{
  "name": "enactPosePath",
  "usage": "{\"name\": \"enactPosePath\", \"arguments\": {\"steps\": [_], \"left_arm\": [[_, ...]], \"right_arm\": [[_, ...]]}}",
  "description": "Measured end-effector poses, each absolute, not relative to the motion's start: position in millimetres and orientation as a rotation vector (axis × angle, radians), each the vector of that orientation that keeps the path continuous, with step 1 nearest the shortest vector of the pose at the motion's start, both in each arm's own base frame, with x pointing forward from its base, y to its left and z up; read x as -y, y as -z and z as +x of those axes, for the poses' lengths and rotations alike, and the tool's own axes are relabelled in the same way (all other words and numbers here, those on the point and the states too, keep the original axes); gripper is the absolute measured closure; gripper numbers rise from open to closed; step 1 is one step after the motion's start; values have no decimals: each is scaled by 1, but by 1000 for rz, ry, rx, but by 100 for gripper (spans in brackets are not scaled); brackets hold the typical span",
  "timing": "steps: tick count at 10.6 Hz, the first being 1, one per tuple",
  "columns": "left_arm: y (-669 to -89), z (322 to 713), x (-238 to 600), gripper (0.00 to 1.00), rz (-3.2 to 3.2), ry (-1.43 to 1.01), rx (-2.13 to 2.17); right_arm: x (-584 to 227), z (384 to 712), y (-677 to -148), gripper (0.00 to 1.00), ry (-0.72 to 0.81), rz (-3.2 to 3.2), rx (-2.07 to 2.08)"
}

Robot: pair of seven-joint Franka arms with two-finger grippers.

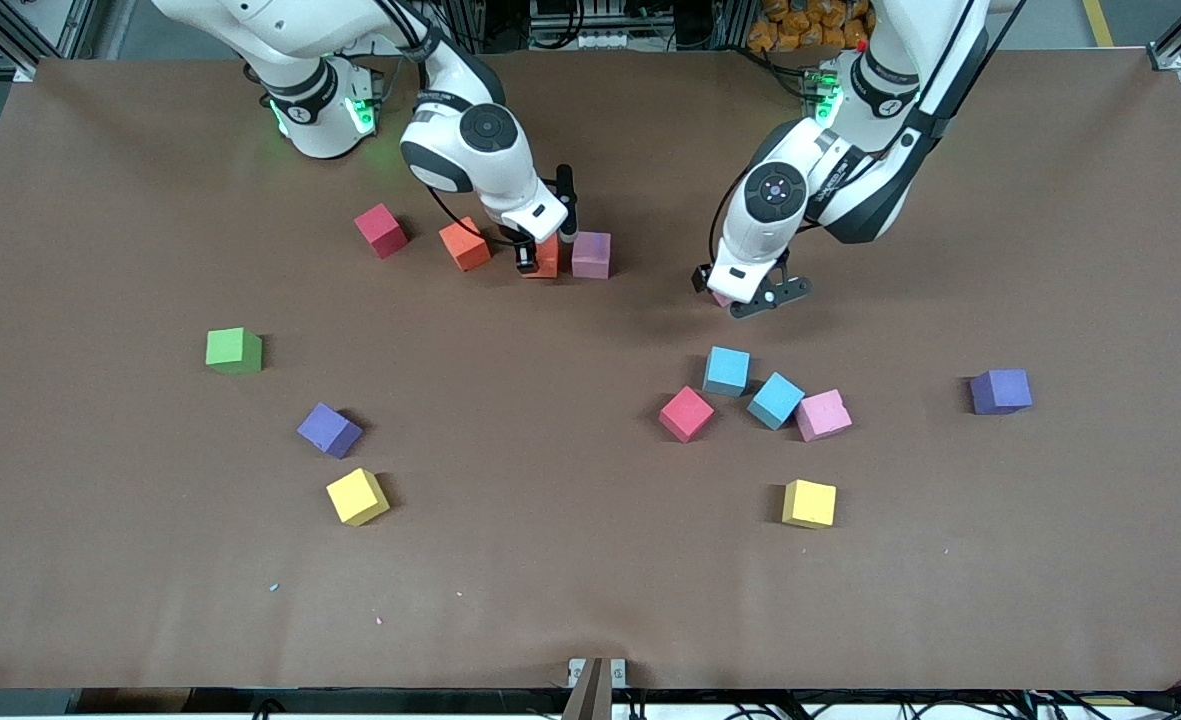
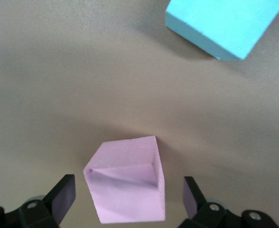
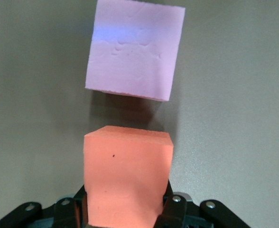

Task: Arrange 11 blocks into digit 3

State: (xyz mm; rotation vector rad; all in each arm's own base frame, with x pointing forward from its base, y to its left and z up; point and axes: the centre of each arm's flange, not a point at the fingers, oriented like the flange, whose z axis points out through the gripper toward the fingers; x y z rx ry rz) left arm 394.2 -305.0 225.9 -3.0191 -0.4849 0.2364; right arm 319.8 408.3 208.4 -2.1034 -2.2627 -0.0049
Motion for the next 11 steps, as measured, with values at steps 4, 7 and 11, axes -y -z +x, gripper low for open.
{"name": "enactPosePath", "arguments": {"steps": [4,7,11], "left_arm": [[-209,388,305,0,-3032,-253,485],[-195,385,305,0,-3032,-282,486],[-194,386,305,36,-3034,-284,491]], "right_arm": [[-414,324,-210,44,20,-2103,2251],[-421,323,-209,44,21,-2089,2247],[-426,325,-207,44,24,-2082,2239]]}}
